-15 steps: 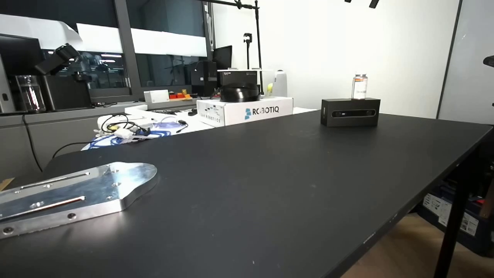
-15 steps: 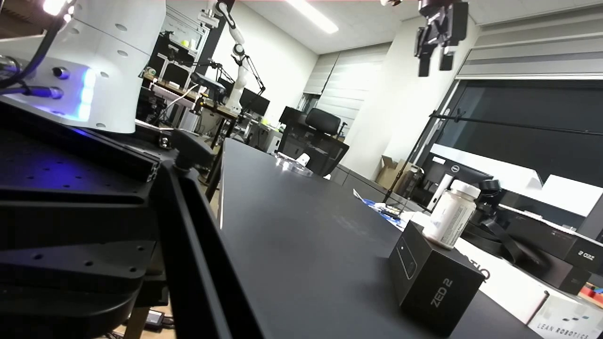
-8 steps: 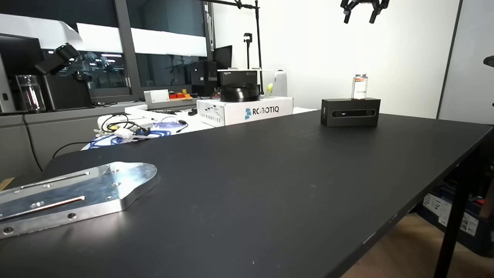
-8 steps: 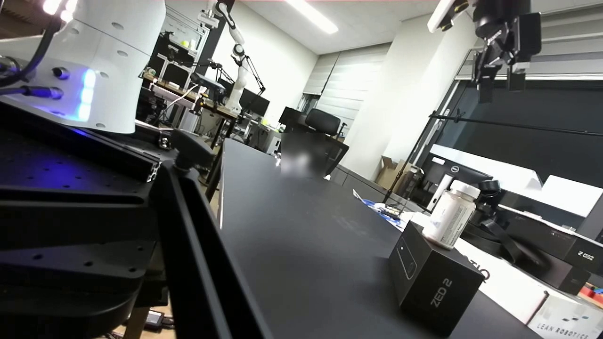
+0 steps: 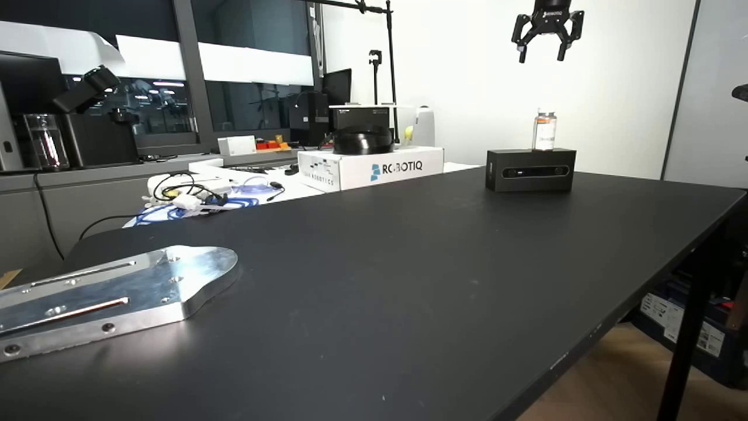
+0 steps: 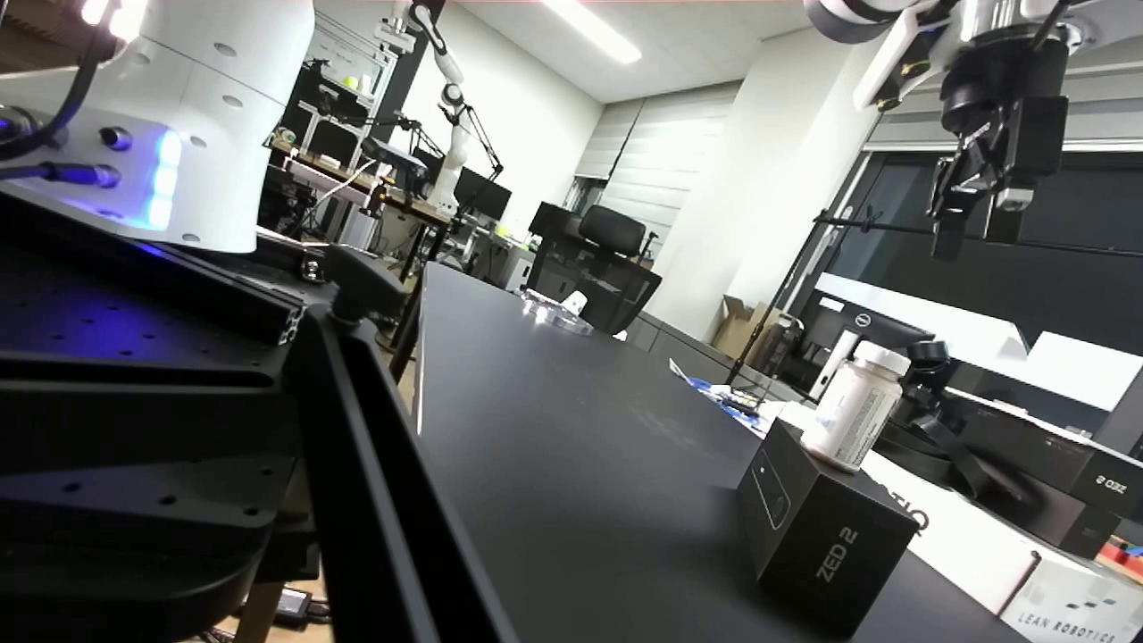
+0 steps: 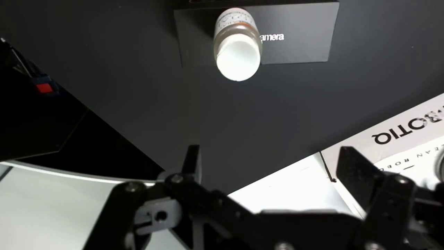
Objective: Move the bottle to the left
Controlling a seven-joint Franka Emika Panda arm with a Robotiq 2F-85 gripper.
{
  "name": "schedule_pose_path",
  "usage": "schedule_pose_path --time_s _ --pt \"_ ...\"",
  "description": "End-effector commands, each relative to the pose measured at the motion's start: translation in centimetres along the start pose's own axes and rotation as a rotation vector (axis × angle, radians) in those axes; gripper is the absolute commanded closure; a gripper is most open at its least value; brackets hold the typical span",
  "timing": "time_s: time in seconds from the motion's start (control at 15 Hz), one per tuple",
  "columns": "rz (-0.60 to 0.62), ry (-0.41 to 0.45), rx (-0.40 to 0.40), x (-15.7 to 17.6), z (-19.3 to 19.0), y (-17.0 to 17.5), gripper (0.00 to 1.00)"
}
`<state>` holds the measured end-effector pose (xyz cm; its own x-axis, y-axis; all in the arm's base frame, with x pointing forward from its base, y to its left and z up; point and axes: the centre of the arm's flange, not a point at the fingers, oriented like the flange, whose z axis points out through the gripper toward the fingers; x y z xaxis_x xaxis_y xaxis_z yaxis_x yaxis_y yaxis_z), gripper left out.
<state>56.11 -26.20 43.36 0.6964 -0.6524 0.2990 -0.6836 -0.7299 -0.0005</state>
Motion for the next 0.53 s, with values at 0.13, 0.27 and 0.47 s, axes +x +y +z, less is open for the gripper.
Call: schedule_pose_path --time_s 0.13,0.27,0.47 --pt "0.041 -0.116 -0.034 1.2 3.0 -0.7 0.0" --pt "0.047 -0.151 -0.062 0.6 4.0 -0.3 0.0" --pt "0.044 -0.187 -0.082 -0.3 5.2 0.5 0.0"
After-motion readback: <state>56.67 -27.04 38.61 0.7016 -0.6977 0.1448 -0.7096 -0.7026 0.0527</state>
